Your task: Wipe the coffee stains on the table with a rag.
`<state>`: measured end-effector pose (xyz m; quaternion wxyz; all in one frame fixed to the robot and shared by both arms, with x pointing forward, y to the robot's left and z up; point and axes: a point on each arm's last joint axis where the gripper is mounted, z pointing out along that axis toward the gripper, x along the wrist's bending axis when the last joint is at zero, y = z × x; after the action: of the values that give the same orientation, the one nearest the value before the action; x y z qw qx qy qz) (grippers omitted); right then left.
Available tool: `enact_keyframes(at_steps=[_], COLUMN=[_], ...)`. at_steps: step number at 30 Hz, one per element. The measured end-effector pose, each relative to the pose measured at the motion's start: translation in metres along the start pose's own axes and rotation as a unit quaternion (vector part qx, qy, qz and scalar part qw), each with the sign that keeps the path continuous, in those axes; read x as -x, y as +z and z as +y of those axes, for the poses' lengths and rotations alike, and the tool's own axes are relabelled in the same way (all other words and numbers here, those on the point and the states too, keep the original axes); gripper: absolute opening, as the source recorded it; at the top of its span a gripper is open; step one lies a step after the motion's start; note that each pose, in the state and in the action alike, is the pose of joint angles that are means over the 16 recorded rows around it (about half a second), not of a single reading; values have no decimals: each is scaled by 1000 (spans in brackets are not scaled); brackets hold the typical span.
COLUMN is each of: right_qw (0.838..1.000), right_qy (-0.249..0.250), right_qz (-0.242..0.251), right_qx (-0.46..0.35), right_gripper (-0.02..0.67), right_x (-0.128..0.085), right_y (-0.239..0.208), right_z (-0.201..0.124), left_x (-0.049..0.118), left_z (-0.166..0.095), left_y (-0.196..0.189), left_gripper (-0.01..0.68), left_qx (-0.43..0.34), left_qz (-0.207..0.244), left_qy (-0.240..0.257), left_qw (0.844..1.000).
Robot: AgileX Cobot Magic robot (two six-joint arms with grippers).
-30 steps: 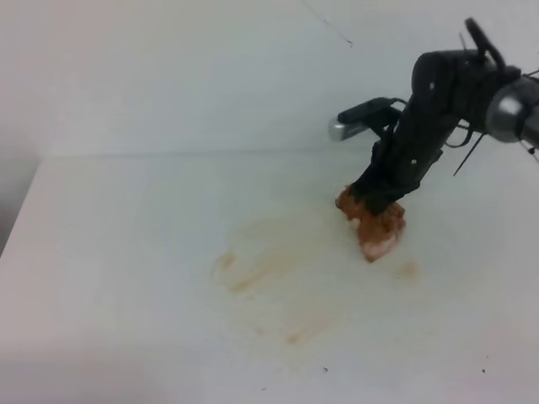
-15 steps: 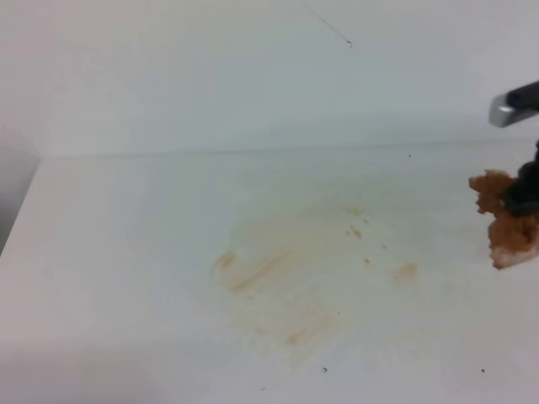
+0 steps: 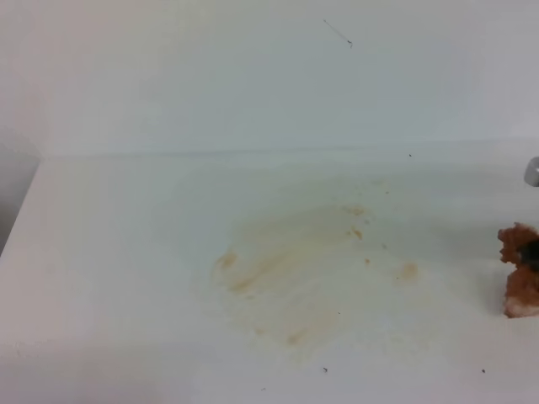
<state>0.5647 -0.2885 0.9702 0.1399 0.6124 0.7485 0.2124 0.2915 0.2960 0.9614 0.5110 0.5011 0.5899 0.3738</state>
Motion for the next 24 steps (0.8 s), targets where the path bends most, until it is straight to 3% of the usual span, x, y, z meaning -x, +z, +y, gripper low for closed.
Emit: enact_keyframes(at_steps=[7, 11, 14, 24], right_qw=[1000, 1000, 999, 996], right_qy=[2, -4, -13, -57], right_qz=[13, 27, 39, 39], right_qx=[-6, -12, -18, -48], right_gripper=[370, 429, 382, 82], right_x=[-2, -4, -7, -12], right_y=[-6, -18, -31, -79], right_z=[7, 18, 28, 32], left_x=[0, 0, 0, 0], left_z=[0, 0, 0, 0], left_y=[0, 0, 0, 0], left_gripper=[-3, -3, -3, -3], left_qx=[0, -1, 0, 0], left_qz=[0, 0, 0, 0], left_qy=[0, 0, 0, 0], left_qw=[1000, 1000, 1000, 1000])
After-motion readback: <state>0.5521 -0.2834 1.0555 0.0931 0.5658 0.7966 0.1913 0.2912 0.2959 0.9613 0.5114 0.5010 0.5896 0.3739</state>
